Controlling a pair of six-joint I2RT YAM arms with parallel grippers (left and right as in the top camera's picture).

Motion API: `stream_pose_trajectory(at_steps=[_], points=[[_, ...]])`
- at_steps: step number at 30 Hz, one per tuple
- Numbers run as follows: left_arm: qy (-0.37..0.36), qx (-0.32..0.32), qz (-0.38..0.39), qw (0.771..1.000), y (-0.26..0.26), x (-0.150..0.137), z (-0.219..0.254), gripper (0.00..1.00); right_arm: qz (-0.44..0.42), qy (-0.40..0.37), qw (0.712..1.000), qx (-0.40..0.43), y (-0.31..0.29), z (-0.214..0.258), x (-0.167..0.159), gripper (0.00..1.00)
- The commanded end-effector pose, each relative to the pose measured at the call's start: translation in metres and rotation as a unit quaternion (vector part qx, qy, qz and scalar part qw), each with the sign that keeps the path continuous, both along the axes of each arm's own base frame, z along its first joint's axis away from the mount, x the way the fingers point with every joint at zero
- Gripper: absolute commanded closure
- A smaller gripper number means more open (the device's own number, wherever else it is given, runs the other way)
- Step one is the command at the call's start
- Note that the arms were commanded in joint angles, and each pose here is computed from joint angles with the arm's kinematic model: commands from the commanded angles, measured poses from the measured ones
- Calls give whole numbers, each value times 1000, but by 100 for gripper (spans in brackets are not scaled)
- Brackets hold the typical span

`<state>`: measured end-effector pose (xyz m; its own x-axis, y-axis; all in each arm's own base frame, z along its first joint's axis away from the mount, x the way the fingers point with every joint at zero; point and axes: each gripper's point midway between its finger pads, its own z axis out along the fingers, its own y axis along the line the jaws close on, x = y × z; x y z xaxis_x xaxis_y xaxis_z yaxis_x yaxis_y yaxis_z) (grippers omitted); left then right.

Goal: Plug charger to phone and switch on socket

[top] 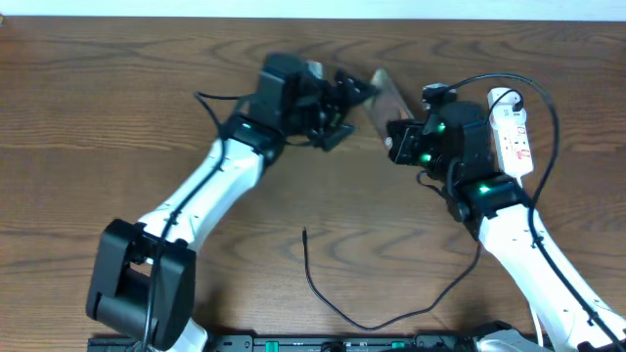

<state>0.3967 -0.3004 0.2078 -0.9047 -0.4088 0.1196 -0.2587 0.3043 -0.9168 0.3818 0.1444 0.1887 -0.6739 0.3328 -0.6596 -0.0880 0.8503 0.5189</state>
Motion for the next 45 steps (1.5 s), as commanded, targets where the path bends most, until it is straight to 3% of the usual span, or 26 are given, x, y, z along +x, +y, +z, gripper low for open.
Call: stream_pose_trajectory(at_steps=[1,5,7,11,20,32,35,45], points=[[-18,-60,-33,998,51,10,35,5,-60,1,997,56,-22,17,15,99],[-17,-77,-4,997,98,27,40,5,-64,32,980,185,-9,35,15,99],[-20,-77,30,996,129,40,41,5,-48,51,957,283,10,58,14,99],[-26,-77,74,994,166,54,42,5,-23,79,913,400,37,93,9,99],[-82,-115,61,988,158,61,78,5,-17,175,837,518,86,116,-13,99],[-110,-116,36,986,110,55,88,5,-14,159,836,525,97,124,-16,99],[-110,-112,41,987,92,54,86,5,-9,139,849,510,98,124,-15,99],[-42,-135,80,987,71,55,83,5,-5,117,861,494,98,123,-14,99]])
